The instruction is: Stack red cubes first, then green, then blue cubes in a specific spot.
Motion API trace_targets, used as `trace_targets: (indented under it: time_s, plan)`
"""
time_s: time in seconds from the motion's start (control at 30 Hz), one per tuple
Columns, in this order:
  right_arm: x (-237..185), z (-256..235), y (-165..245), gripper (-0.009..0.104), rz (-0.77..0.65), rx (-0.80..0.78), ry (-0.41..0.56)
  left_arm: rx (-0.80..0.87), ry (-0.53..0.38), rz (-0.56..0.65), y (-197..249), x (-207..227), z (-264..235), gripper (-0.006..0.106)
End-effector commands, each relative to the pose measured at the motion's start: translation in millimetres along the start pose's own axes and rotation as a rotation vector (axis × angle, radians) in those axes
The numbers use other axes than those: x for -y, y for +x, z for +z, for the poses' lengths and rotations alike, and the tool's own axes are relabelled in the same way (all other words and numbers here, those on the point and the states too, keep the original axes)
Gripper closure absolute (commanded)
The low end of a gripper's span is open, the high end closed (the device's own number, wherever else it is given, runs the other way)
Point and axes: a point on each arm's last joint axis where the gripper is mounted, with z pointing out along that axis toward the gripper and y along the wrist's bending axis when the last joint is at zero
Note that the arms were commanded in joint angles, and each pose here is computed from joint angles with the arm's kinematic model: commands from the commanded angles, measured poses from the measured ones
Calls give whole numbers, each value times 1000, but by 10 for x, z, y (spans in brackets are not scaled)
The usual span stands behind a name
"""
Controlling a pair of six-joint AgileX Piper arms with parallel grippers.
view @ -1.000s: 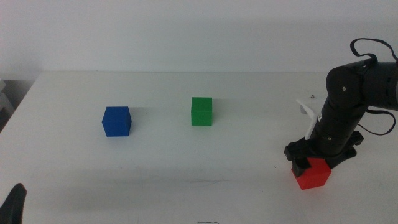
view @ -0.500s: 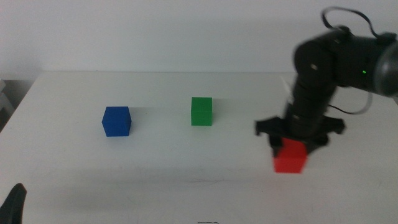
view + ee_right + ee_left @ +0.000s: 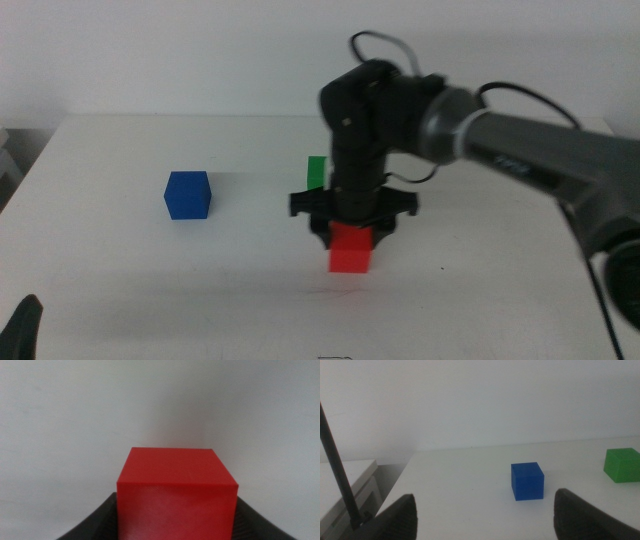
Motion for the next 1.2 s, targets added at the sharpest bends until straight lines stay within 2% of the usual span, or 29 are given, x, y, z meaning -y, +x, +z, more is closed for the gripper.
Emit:
trace_targets:
  time_s: [0.0,0.37,0.4,0.43,0.53,0.63,1.17]
  plan:
    - [-85,-288,-14,93,-6,45,-37,112,-2,-18,-102,-3,-23,7]
    - [-216,-71,9,93,-21,16,-28,112,-2,-18,-102,-3,-23,7]
    - [-217,-65,9,58,-17,15,-27,112,-2,-18,-102,-3,-23,7]
    - [-217,-65,9,36,-18,15,-27,112,-2,-18,-102,-3,-23,7]
    - [-217,-65,9,17,-17,14,-28,112,-2,-18,-102,-3,-23,7]
    - [-216,-81,10,2,-16,16,-31,112,-2,-18,-102,-3,-23,7]
    - [-143,-414,60,1,5,41,-28,112,-2,-18,-102,-3,-23,7]
